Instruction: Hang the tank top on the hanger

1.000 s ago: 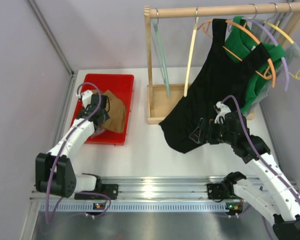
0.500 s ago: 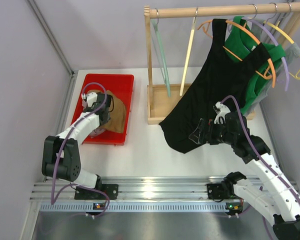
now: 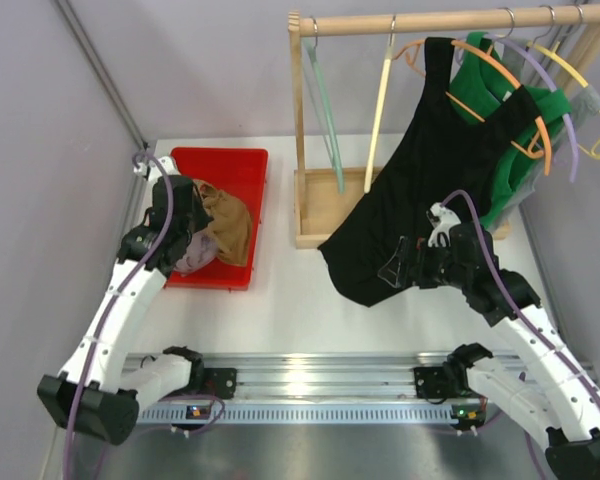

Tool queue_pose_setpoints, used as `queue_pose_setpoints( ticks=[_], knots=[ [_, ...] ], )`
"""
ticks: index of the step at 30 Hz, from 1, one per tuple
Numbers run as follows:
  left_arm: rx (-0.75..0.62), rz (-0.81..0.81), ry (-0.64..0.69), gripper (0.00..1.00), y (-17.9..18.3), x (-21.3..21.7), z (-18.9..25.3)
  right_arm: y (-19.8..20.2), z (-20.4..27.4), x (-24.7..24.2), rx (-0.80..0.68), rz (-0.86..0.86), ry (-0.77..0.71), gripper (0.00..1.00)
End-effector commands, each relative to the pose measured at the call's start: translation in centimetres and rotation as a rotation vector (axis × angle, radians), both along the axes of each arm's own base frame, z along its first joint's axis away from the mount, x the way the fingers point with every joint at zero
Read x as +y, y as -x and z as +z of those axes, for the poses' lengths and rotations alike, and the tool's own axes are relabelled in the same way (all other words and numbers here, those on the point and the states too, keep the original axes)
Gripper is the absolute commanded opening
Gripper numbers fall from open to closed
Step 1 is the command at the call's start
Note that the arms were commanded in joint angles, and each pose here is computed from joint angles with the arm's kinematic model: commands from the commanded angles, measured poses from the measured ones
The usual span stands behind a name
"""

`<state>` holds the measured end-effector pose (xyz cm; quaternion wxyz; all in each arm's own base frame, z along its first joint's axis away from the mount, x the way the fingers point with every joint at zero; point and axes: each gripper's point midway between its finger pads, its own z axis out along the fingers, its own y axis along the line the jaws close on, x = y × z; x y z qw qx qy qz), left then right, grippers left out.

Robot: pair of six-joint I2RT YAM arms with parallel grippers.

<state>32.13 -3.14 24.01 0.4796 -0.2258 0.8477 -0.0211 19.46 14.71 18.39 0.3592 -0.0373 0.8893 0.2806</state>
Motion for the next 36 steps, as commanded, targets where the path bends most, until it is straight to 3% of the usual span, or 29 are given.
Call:
queue_pose_setpoints(
  ticks=[1, 9, 17, 24, 30, 36],
  knots=[
    [-0.100, -0.172, 0.015, 0.00, 1.5, -3.4, 5.1, -1.2, 3.2, 0.6, -0.096, 0.008, -0.020, 1.00],
    [-0.364, -0.340, 0.010, 0.00, 4.7, -7.8, 16.8, -2.0, 5.9, 1.3, -0.164, 0.020, -0.065, 1.00],
    [-0.460, -0.462, 0.049, 0.00, 6.4, -10.9, 21.9, -2.2, 7.3, 4.4, -0.225, 0.096, -0.242, 1.00],
    [-0.508, -0.632, 0.130, 0.00, 9.0, -13.0, 26.8, -1.2, 6.2, 7.2, -0.227, 0.107, -0.212, 1.00],
    [-0.378, -0.767, 0.213, 0.00, 9.9, -17.6, 22.9, 0.0, 6.6, 7.4, -0.248, 0.107, -0.258, 1.00],
    [-0.391, -0.771, 0.220, 0.00, 11.0, -20.3, 21.7, 1.0, 5.9, 9.5, -0.213, 0.078, -0.400, 1.00]
  ],
)
